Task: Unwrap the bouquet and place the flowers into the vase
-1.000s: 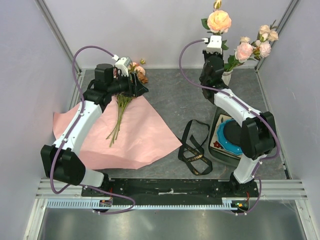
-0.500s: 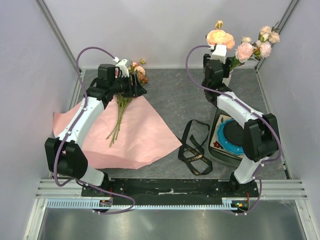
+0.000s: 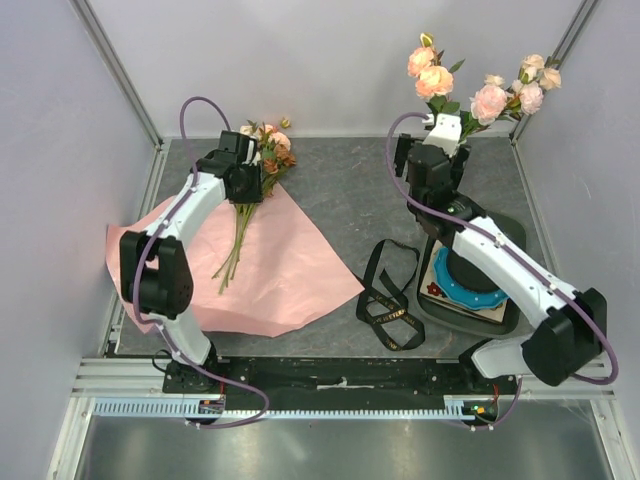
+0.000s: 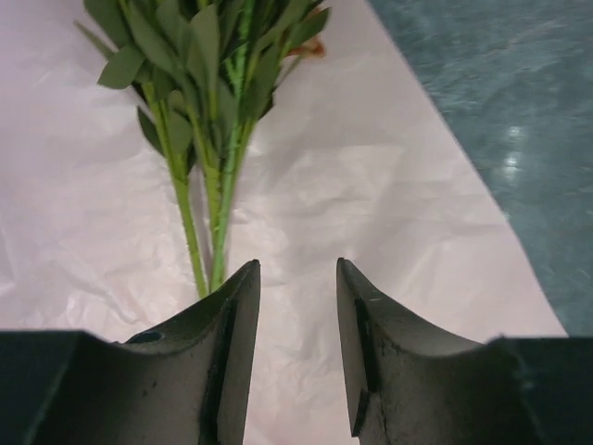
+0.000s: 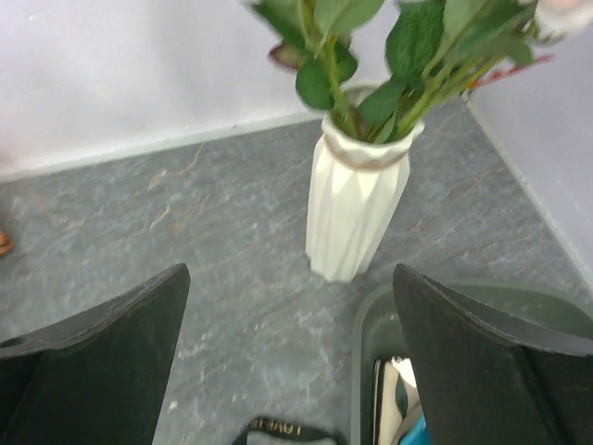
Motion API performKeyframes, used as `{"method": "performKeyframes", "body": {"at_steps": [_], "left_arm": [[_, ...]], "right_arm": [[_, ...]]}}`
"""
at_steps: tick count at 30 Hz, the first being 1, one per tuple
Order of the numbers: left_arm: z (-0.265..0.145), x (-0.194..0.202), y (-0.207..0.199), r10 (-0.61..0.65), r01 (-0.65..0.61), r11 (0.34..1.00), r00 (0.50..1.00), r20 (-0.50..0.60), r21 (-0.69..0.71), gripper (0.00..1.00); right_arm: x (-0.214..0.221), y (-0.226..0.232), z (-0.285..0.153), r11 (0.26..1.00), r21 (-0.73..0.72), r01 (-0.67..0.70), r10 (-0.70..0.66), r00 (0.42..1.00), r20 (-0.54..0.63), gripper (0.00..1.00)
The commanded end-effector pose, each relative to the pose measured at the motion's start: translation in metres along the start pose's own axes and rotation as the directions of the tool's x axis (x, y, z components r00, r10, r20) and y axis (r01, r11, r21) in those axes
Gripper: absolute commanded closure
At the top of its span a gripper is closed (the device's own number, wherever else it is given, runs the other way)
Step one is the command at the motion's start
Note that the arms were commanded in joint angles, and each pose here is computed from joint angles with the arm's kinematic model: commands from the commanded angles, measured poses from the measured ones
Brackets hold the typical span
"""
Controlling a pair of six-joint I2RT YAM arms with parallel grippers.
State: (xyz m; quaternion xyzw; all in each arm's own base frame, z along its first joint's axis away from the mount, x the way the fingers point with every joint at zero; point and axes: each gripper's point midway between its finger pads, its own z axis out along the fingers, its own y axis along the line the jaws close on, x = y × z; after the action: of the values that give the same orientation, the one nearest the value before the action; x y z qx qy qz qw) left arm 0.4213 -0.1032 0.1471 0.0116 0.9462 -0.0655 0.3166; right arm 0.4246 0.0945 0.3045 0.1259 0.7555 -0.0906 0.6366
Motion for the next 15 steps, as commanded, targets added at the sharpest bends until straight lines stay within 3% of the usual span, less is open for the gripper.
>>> {"method": "performKeyframes", "body": {"at_steps": [1,9,11,15], "left_arm": [[0.009,-0.002,0.042,0.01,-0.016,0.984,0.999,-0.034,-0.178,0.56],[0.035,0.011,0.068,-0.038,0.014,0.973,0.994,-0.1,-0.231,0.64],[0.038,0.012,0.074,-0.052,0.024,0.969,0.993,-0.108,-0.245,0.69],[0.05,0.019,0.078,-0.07,0.036,0.972,0.987,-0.142,-0.234,0.65]], "right_arm": [[0.029,0.012,-0.035,0.995,-0.096,-0.025,0.018,0.998,-0.067,0.02],[0.061,0.072,-0.09,0.907,-0.417,-0.061,0.004,0.991,-0.137,0.06],[0.071,0.074,-0.092,0.903,-0.426,-0.051,-0.017,0.988,-0.155,0.06],[0.075,0.073,-0.093,0.903,-0.428,-0.038,-0.035,0.986,-0.162,0.06]]}}
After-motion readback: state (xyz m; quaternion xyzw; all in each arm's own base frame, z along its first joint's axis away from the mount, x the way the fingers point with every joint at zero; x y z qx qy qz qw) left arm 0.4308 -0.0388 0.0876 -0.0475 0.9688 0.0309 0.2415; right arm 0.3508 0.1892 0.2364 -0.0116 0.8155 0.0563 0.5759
